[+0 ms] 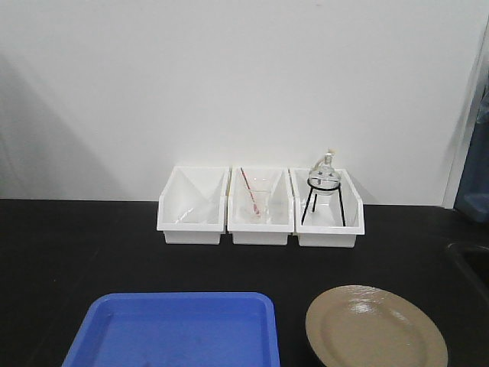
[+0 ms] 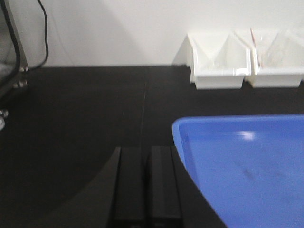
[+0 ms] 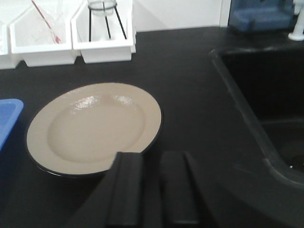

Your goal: Place disk in tray to left cabinet

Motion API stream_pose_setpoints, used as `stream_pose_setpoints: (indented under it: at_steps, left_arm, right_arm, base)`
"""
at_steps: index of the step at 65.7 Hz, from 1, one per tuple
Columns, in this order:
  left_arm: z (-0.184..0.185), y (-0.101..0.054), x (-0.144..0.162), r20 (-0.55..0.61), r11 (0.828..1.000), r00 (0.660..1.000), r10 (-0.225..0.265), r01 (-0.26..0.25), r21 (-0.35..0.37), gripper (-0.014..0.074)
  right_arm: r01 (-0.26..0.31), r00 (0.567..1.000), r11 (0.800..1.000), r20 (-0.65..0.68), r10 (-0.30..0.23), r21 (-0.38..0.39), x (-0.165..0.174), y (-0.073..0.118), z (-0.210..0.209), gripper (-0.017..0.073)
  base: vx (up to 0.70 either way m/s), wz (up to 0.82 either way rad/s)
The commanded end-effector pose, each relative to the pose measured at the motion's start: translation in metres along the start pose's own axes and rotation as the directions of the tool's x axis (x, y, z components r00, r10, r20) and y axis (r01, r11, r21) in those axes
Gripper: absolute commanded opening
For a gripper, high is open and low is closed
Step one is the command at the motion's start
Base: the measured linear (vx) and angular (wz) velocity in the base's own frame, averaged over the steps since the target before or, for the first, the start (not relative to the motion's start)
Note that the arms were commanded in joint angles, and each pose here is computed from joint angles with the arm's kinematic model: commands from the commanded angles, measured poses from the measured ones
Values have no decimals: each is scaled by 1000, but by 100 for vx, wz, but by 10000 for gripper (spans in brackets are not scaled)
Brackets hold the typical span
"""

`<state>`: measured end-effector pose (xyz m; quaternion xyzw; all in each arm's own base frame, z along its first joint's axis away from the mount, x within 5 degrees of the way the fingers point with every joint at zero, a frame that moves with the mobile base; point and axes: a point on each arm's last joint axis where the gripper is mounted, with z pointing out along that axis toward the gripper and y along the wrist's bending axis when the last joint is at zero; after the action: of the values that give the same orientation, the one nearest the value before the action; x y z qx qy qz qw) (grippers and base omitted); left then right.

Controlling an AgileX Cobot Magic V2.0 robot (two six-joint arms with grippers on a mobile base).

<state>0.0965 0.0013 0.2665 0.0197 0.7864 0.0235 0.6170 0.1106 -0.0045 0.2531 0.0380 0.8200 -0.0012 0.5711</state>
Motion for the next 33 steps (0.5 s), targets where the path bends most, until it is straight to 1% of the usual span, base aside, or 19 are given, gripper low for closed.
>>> stream_pose_setpoints:
  at_steps: [1,5,8,11,16,17,19,20,23,26,28,31,33]
  left_arm:
    - [4,1,-10,31,1000,999,-9,9,-6,185]
    - [6,1,-8,1,1000,1000,-9,9,-4,254]
    - [6,1,-7,-7,1000,1000,-9,9,-3,307]
    - [6,1,-7,-8,1000,1000,-9,9,-3,358]
    - [6,1,-7,-7,1000,1000,-9,9,-3,410]
    - [6,1,-7,-7,1000,1000,-9,9,-3,416]
    - [6,1,-7,-7,1000,1000,-9,9,-3,424]
    - [6,1,-7,-7,1000,1000,-9,9,-3,426]
    - [6,1,-7,-7,1000,1000,-9,9,-3,430]
    - [6,1,-7,-7,1000,1000,-9,9,-3,429]
    - [6,1,-7,-7,1000,1000,-9,9,-3,429]
    - [6,1,-7,-7,1000,1000,-9,9,-3,429]
    - [6,1,-7,-7,1000,1000,-9,9,-3,429]
  right_arm:
    - [-6,995,1000,102,7,-17,-20,2,6,367]
    - [-10,997,1000,83,11,-19,-18,2,12,424]
    - [-83,995,996,59,84,-25,-17,3,16,449]
    - [-183,983,983,24,183,-27,-14,3,21,466]
    - [-279,960,960,-33,279,-16,-11,3,27,470]
    - [-312,949,950,-50,311,-11,-10,4,30,470]
    - [-354,933,935,-69,353,-4,-10,4,33,470]
    - [-382,921,924,-81,381,1,-9,4,34,470]
    - [-466,878,884,-113,465,21,-11,5,41,470]
    - [-533,834,845,-140,534,45,-12,6,48,470]
    - [-577,800,814,-158,579,65,-13,6,56,470]
    - [-610,772,789,-166,614,81,-18,7,65,470]
    - [-616,765,783,-171,621,89,-21,7,72,470]
  base:
    - [0,0]
    - [0,0]
    - [0,0]
    - [0,0]
    - [0,0]
    - [0,0]
    - [0,0]
    - [0,0]
    - [0,0]
    - [0,0]
    - [0,0]
    - [0,0]
    - [0,0]
